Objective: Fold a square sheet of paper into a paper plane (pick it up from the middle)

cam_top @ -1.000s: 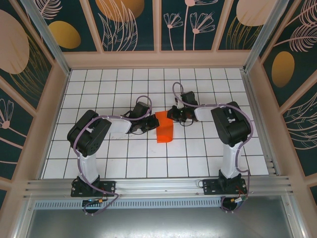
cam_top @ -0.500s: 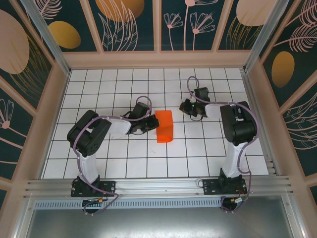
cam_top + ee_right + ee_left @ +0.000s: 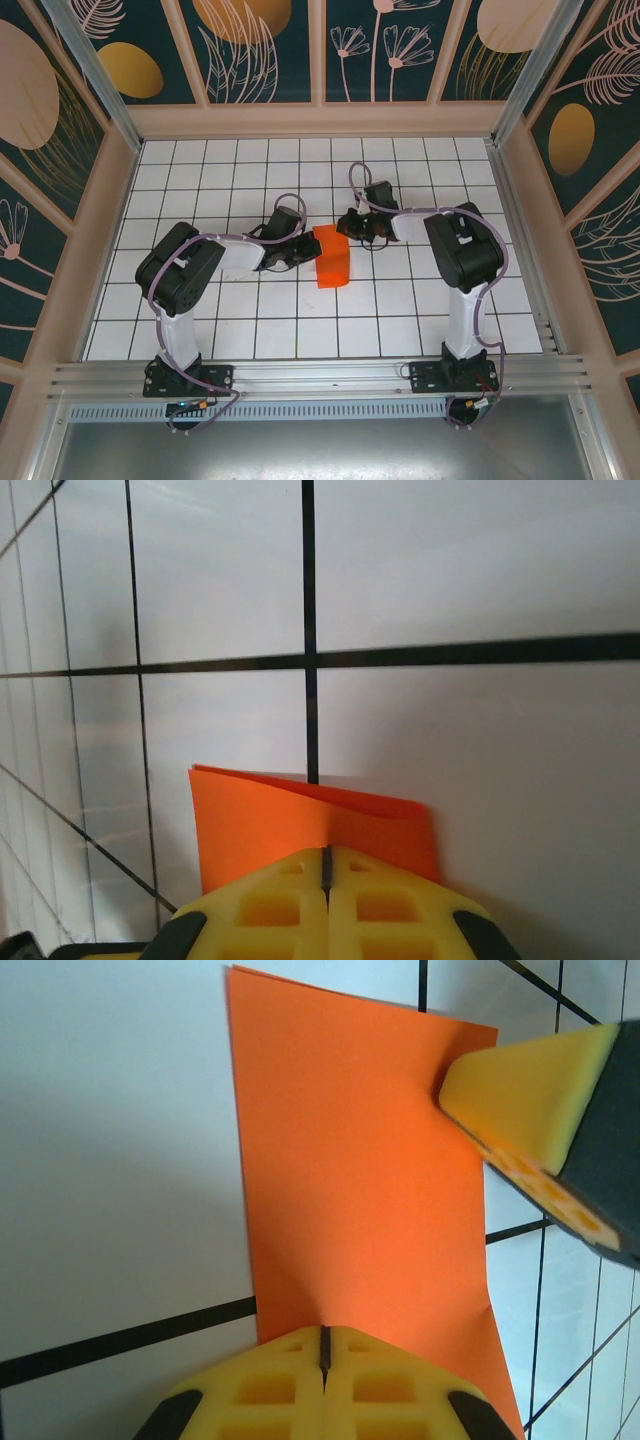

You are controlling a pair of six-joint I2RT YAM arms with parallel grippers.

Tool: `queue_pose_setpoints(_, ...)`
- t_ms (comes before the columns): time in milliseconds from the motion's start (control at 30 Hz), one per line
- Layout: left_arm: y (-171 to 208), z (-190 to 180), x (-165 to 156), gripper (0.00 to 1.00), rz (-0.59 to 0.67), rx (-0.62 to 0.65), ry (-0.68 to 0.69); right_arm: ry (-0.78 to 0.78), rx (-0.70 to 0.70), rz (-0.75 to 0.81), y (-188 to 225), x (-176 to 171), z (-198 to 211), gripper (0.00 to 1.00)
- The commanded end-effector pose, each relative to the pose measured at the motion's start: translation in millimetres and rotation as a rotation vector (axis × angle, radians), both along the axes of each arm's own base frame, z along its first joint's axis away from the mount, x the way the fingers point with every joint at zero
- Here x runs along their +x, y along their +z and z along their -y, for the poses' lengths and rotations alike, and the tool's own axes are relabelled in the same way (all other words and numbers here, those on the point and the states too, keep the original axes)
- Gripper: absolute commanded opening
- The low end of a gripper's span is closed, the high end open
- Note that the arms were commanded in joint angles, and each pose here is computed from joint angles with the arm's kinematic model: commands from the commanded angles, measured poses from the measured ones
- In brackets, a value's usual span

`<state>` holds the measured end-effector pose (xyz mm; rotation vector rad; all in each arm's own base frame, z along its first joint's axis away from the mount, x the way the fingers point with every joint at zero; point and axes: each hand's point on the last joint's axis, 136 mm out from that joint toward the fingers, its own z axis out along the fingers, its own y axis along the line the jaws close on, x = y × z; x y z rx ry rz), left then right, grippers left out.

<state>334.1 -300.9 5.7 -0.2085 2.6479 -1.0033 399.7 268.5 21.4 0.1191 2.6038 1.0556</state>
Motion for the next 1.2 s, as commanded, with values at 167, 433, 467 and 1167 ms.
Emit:
queue_pose_setpoints(167,-105,-84,-85,0.00,-0.338,0.387,0.033,-0.230,-0.114,-0.013,-9,54,59,0.00)
queue_pose_setpoints(433,-105,-82,-82,0.00,-0.328,0.380,0.034,-0.047,-0.014,0.083,52,4,32,0.00)
queue_pose_setpoints(467,-105,-81,-81,0.00,-0.325,0.379,0.033,-0.013,-0.005,0.063,49,-10,26,0.00)
queue_pose_setpoints(1167,-106,-82,-79,0.00,-0.316,0.379,0.041,0.163,-0.064,-0.145,-7,-89,1,0.00)
